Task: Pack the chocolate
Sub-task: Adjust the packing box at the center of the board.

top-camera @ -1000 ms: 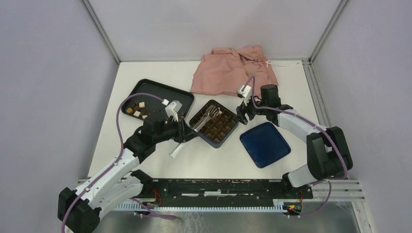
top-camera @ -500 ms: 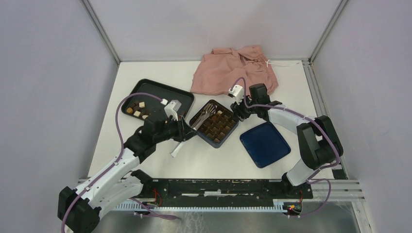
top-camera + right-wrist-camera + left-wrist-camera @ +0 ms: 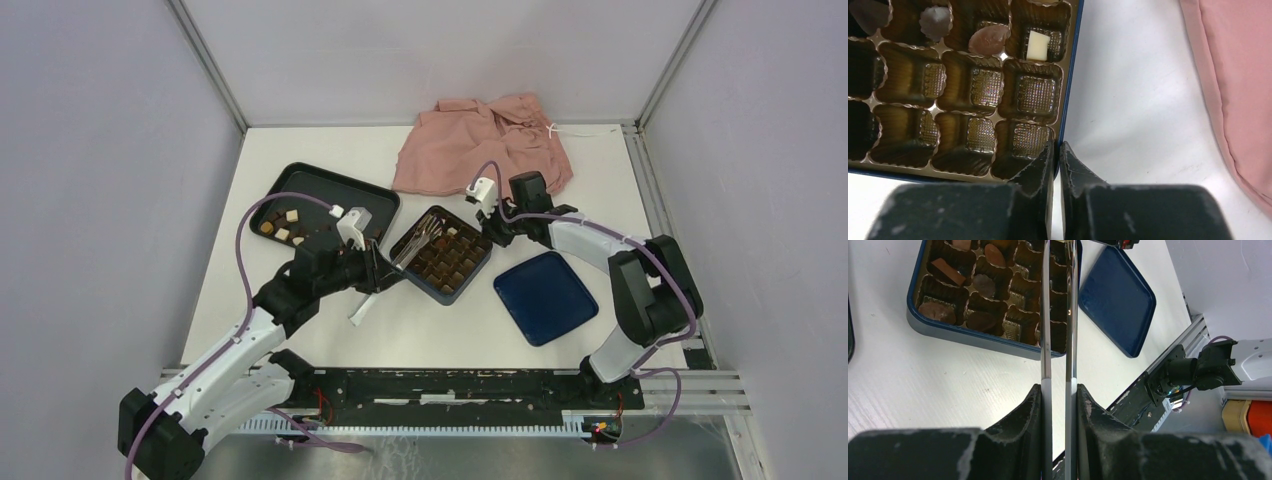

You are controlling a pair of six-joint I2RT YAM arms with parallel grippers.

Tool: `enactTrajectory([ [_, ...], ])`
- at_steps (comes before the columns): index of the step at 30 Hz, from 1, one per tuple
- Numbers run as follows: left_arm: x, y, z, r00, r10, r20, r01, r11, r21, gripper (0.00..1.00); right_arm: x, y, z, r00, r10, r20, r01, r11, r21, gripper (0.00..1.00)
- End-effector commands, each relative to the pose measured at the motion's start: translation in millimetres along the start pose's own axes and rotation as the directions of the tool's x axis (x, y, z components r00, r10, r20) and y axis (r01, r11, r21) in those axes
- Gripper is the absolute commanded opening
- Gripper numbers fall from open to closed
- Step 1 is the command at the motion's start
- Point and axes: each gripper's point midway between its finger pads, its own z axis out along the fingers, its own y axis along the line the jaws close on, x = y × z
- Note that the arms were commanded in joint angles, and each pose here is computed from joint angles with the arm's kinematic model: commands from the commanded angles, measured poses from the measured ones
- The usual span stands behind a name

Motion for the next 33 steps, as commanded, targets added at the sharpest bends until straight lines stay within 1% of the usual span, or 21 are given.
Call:
enactTrajectory([
  [1,-28.1,-20.0,-7.0,0.995,0.047,0.089,-0.052,0.997,0.050,0.02,-37.8,-6.5,-15.0,0.993,-0.073,0.095,0.069,0.997,0.044,0.07],
  [5,-29.4,-22.7,-8.9,0.994,0.053,0.093,-0.059,0.997,0.058,0.02,-57.0,-11.5,-34.3,0.981,-0.124,0.149,0.105,0.986,0.129,0.03],
  [10,-30.1,-25.0,-11.8,0.993,0.065,0.099,-0.071,0.995,0.066,0.02,-75.7,-12.1,-56.6,0.960,-0.185,0.211,0.140,0.968,0.210,0.01],
  [17,-30.0,-28.5,-13.3,0.992,0.064,0.107,-0.074,0.994,0.086,0.02,-90.9,-7.2,-71.7,0.928,-0.273,0.254,0.196,0.936,0.291,0.01],
  [25,-27.7,-31.8,-13.9,0.991,0.075,0.110,-0.087,0.990,0.108,0.02,-98.8,-0.5,-83.0,0.894,-0.336,0.297,0.228,0.911,0.345,0.00],
  [33,-28.5,-36.0,-17.6,0.989,0.092,0.118,-0.106,0.987,0.124,0.02,-102.8,14.1,-91.4,0.836,-0.398,0.377,0.267,0.896,0.354,0.00],
])
